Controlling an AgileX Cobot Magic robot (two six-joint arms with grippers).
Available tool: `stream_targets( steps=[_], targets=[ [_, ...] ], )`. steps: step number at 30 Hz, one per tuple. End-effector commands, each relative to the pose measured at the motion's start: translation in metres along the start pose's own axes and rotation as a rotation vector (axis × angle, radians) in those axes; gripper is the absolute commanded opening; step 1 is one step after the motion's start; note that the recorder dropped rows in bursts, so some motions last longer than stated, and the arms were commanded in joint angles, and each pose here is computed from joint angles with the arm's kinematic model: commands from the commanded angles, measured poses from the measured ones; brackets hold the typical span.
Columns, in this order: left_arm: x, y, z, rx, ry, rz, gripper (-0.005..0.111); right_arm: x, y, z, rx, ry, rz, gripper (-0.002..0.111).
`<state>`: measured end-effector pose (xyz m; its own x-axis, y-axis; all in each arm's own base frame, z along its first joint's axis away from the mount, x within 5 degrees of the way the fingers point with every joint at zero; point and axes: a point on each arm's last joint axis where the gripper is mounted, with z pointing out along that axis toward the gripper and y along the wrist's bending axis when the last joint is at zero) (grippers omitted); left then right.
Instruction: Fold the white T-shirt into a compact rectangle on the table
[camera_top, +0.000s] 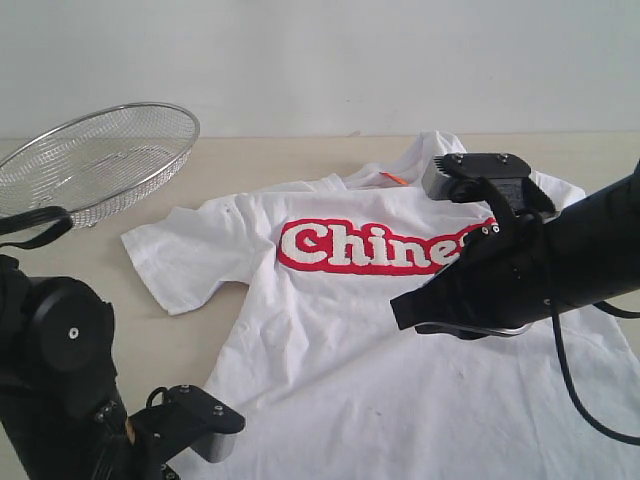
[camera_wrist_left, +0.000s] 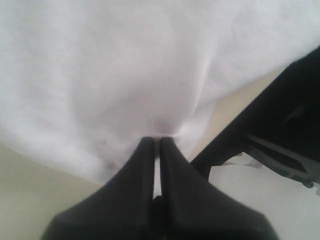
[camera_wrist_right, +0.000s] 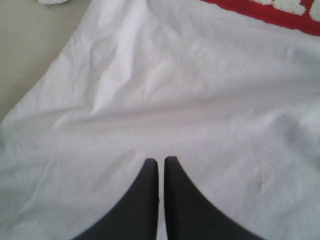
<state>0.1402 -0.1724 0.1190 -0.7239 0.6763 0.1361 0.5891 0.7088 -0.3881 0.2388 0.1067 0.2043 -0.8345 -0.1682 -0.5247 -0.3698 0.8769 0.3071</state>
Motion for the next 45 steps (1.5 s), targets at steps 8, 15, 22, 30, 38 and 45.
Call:
stream_targets(
  steps=[8, 15, 22, 30, 38, 45],
  targets=[
    [0.000, 0.002, 0.012, 0.022, 0.064, -0.005, 0.004, 0.000, 0.000, -0.003, 0.005, -0.013, -0.010, 0.000],
    [0.013, 0.009, 0.024, 0.005, 0.127, -0.012, 0.004, 0.000, 0.000, -0.003, 0.004, -0.011, -0.010, 0.000],
    [0.017, 0.011, 0.025, -0.020, 0.156, -0.013, 0.004, 0.000, 0.000, -0.003, 0.005, -0.012, -0.012, 0.000],
    [0.020, 0.018, 0.023, -0.088, 0.186, -0.005, 0.004, 0.000, -0.001, -0.003, 0.006, -0.011, -0.017, 0.000],
    [0.019, -0.003, -0.009, -0.028, 0.000, 0.061, 0.004, -0.006, -0.004, -0.004, 0.044, -0.057, 0.004, 0.000],
    [0.006, -0.028, -0.077, -0.033, -0.354, 0.140, 0.004, -0.050, -0.031, -0.021, 0.073, -0.156, 0.138, 0.000]
  ],
)
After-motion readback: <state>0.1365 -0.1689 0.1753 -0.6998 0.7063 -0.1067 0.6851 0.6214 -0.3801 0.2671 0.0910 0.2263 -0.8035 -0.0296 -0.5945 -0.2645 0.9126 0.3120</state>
